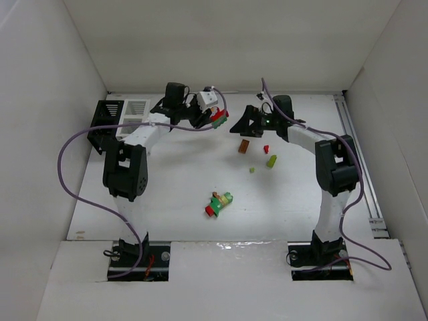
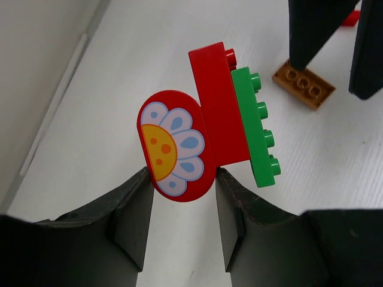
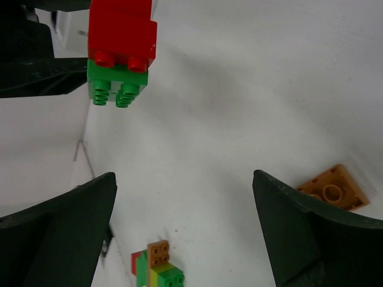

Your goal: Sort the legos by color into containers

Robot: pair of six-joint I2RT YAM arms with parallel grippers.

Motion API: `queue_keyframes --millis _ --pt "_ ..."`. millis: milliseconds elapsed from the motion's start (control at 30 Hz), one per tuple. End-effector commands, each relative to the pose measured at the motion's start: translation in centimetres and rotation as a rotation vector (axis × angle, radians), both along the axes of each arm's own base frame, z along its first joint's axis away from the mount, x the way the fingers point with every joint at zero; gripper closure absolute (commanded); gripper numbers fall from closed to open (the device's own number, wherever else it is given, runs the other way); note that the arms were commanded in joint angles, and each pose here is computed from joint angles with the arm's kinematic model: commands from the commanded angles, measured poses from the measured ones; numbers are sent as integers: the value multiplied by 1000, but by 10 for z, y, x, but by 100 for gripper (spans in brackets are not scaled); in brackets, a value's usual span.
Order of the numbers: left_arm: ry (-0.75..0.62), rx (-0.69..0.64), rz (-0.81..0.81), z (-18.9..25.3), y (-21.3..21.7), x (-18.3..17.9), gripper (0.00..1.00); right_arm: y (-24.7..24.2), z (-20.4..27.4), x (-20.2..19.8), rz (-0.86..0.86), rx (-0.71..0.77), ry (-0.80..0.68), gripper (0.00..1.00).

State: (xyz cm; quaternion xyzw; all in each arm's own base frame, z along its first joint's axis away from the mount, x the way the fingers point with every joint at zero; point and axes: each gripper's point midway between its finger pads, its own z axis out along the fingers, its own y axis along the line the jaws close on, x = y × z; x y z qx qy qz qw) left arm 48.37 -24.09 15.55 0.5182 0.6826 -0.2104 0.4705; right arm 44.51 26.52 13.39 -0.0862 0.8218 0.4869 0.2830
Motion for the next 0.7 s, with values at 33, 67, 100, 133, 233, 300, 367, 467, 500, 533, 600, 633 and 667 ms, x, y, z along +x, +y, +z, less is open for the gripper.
queue_keyframes --millis 33,67,100,133,233,300,367,467,500,533,600,633,667 --pt "-49 -94 29 31 -14 3 100 17 57 3 83 195 -51 0" --pt "-43 -93 35 31 -17 2 100 18 61 0 99 209 -51 0" --pt "-45 -89 42 30 -16 3 100 19 63 -1 105 222 -40 0" --pt "-50 -95 46 32 -21 3 100 20 67 -2 115 234 -51 0" --pt "-44 -95 58 32 -20 4 100 22 78 -8 149 275 -42 0" --pt "-54 -99 48 34 -25 3 100 23 83 -4 143 277 -66 0" --pt "-52 -109 54 36 -25 4 100 22 83 -3 128 281 -49 0" --pt "-58 -116 36 40 -31 2 100 23 78 1 111 280 -33 0" --pt "-66 -120 36 45 -31 1 100 23 76 3 111 279 -31 0" --pt "-66 -120 36 45 -31 1 100 23 76 5 100 277 -33 0" --pt "-64 -111 23 43 -35 -3 100 24 78 7 97 289 -29 0" --pt "-64 -111 22 43 -35 -3 100 24 81 11 85 289 -41 0" --pt "-80 -110 18 48 -34 -3 100 24 81 15 74 292 -33 0"
